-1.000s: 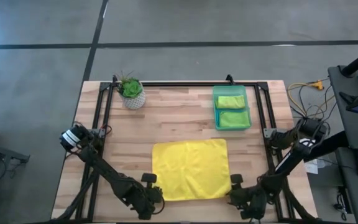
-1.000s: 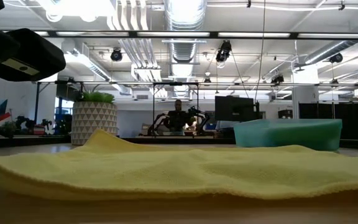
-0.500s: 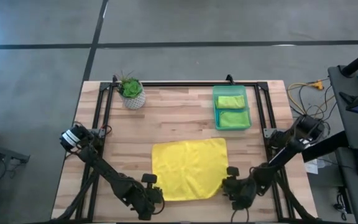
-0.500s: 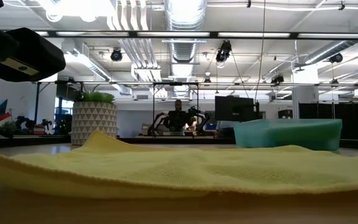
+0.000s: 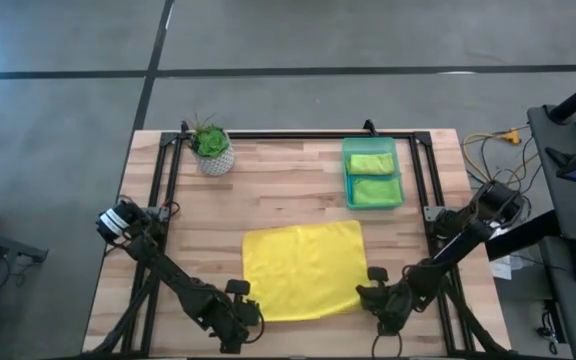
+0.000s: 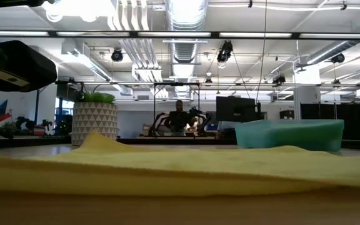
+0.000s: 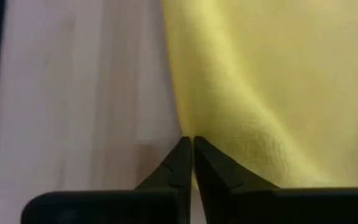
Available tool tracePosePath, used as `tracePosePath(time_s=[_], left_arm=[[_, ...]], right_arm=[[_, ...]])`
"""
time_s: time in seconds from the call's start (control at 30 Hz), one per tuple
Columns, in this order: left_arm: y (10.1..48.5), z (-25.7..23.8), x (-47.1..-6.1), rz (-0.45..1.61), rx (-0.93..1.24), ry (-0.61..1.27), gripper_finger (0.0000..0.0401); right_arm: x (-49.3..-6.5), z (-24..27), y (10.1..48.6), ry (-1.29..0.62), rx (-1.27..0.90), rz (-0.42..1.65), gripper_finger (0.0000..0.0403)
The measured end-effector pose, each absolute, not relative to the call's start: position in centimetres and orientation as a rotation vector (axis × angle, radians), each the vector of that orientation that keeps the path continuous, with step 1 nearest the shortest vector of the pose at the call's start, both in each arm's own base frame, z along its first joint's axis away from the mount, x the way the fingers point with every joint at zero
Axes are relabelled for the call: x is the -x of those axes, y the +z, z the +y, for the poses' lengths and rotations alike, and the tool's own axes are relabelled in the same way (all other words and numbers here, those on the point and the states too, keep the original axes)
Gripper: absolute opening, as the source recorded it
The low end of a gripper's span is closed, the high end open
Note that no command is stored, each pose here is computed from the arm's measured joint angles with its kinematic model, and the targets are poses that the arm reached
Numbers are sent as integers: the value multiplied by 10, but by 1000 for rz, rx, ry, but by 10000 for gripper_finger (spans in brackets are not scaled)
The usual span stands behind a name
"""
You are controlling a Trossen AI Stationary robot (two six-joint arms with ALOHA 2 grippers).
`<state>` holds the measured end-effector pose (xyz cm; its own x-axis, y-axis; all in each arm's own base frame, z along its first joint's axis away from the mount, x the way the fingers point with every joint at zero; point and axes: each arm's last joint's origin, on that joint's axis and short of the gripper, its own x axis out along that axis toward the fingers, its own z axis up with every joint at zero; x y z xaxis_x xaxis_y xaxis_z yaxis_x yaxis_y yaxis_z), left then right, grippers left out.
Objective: Fold microfiber towels
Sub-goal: Fold the yellow towel
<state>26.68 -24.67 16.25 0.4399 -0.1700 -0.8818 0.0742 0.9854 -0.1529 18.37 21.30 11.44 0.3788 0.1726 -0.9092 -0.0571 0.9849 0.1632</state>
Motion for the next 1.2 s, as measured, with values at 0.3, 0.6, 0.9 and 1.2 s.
tracePosePath(time_s=[0.3, 0.6, 0.9, 1.2], left_arm=[[179, -245, -263, 1066, 134, -156, 0], [205, -245, -261, 964, 174, -214, 0], [202, -226, -257, 958, 113, 24, 0], [201, -208, -265, 955, 72, 139, 0]], right_arm=[[-176, 213, 160, 255, -191, 1110, 9], [-169, 208, 188, 336, -279, 1071, 9], [-168, 180, 198, 207, -240, 1106, 9], [-180, 155, 199, 134, -191, 1123, 9]])
